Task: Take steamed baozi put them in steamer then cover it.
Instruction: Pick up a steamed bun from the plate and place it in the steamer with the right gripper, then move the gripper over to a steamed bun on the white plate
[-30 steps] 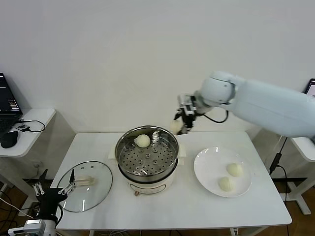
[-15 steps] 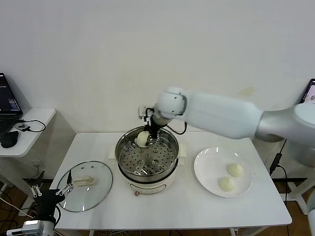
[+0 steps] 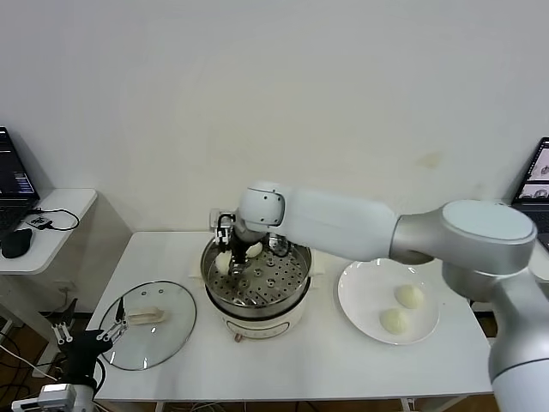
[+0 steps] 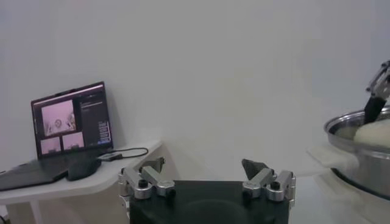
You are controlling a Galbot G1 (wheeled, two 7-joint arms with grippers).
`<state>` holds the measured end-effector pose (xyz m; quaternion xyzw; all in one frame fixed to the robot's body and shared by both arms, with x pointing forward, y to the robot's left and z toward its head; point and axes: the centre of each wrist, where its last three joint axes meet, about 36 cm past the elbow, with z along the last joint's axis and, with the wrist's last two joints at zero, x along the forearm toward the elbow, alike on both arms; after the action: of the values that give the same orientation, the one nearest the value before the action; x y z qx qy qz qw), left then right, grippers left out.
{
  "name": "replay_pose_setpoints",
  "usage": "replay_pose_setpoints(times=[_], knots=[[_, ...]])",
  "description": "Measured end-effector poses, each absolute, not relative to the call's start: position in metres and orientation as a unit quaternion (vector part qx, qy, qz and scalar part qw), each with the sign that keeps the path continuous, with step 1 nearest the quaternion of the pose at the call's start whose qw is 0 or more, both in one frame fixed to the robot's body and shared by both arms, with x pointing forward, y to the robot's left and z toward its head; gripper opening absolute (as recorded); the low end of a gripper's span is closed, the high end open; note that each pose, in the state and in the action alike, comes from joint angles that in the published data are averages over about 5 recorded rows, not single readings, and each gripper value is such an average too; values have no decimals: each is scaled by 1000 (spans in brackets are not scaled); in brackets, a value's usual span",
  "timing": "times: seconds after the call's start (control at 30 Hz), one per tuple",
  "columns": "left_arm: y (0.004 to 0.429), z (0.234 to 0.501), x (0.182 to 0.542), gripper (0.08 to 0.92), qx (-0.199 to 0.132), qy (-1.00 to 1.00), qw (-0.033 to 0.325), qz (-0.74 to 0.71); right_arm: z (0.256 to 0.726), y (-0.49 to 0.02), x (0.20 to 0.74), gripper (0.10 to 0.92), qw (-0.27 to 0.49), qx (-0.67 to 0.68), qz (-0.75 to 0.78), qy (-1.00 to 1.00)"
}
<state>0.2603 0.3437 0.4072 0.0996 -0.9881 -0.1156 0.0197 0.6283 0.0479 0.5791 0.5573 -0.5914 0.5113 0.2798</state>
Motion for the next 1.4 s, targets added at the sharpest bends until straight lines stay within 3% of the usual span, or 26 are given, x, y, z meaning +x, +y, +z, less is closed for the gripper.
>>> replay_pose_setpoints(times=[0.2,0.53,1.0,1.4], knots=[[341,409,259,823,99,-989,17,-113,579,52,631,806,278,554,515,-592],[337,415,257,823,98,-989,12,-109,621,15,635,823,266,558,540,-571],[327,423,259,823,84,-990,5,-109,679,-148,624,823,275,535,602,-525],[327,421,256,823,79,-989,14,-121,636,-282,586,823,315,506,621,-509]])
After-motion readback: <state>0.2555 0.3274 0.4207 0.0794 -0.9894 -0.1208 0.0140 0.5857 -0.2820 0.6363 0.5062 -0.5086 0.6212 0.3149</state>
